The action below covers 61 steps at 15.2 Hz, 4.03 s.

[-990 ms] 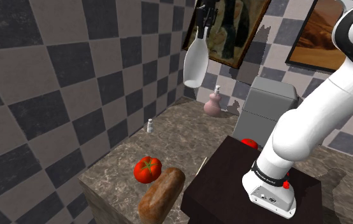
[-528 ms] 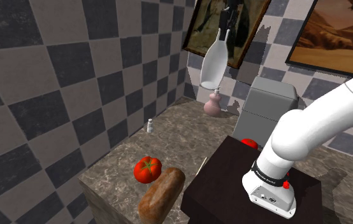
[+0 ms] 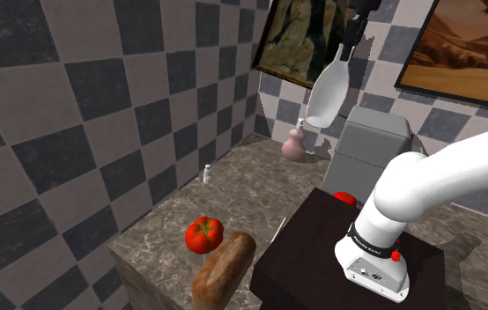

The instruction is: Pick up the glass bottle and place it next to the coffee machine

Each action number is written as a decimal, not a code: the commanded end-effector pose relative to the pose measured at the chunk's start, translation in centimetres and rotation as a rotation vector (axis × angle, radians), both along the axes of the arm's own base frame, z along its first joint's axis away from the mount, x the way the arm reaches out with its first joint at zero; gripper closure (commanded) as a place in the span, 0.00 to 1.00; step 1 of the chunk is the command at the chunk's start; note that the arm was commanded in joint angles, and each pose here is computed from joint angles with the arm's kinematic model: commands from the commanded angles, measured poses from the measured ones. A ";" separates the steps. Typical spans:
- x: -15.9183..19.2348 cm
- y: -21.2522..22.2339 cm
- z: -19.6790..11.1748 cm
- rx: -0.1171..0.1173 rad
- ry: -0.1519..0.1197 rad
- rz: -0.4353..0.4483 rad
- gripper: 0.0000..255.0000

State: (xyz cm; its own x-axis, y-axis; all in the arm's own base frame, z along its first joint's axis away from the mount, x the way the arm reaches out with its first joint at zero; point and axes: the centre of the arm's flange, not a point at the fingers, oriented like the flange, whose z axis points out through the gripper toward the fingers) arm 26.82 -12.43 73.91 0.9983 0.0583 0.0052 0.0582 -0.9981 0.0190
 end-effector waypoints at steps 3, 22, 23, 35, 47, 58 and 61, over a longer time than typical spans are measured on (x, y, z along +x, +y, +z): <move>-4.4 -3.0 0.2 0.000 0.000 0.001 1.00; -25.5 -16.6 0.2 0.000 0.000 0.001 1.00; -26.6 -17.3 0.2 0.000 0.000 0.001 1.00; -39.9 -25.9 0.3 0.000 0.000 0.001 1.00; -41.4 -26.9 -5.6 0.000 0.000 0.001 1.00; -41.4 -26.9 -11.4 0.000 0.000 0.001 1.00; -41.4 -26.9 -12.9 0.000 0.000 0.001 1.00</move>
State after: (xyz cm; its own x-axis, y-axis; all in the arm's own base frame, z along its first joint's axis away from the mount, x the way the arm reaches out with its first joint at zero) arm -14.59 -39.34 61.50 0.9982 0.0589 0.0052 0.0588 -0.9981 0.0183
